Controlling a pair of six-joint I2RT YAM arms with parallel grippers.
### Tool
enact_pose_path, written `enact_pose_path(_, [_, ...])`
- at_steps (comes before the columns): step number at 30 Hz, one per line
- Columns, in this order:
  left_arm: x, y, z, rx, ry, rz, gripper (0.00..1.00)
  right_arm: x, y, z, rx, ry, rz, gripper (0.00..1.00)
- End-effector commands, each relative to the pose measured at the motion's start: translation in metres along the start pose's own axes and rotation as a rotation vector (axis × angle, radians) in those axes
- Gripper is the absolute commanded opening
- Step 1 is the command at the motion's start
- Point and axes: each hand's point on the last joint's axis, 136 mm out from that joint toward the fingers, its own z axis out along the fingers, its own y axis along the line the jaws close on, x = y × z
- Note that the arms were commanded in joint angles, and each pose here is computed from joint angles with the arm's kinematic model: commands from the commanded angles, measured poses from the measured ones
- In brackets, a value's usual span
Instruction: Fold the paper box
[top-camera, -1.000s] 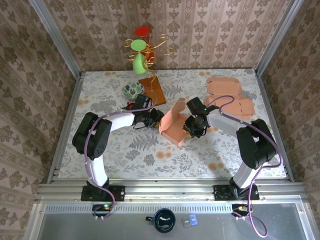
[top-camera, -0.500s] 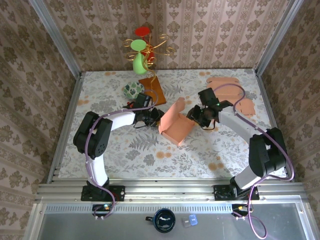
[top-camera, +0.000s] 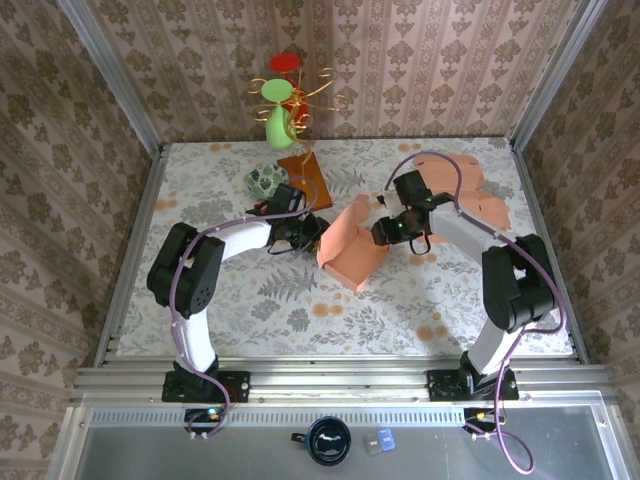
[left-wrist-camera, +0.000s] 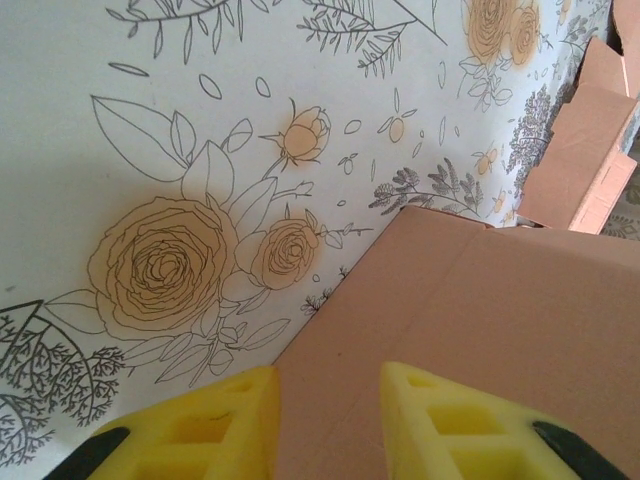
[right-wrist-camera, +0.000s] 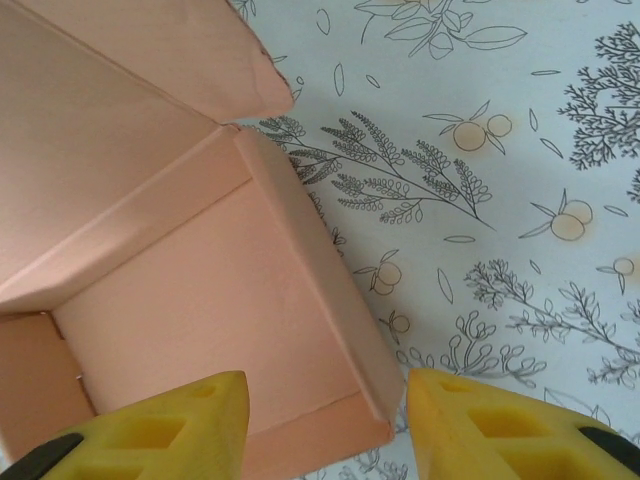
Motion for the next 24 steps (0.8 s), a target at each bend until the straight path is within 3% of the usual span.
enact_pose_path(1, [0.004,0.003,0.004,-0.011,0.026,0.014,0.33,-0.012,0.002,0.0,0.028,-0.005,-0.074,0.48])
enact_pose_path(12, [0.003,0.003,0.002,-0.016,0.027,0.016,0.33,-0.007,-0.001,0.031,0.061,0.065,-0.064,0.47])
enact_pose_path(24, [-0.011,0.01,-0.016,-0.041,-0.011,0.021,0.38,0.004,-0.017,0.036,0.235,0.107,-0.015,0.27])
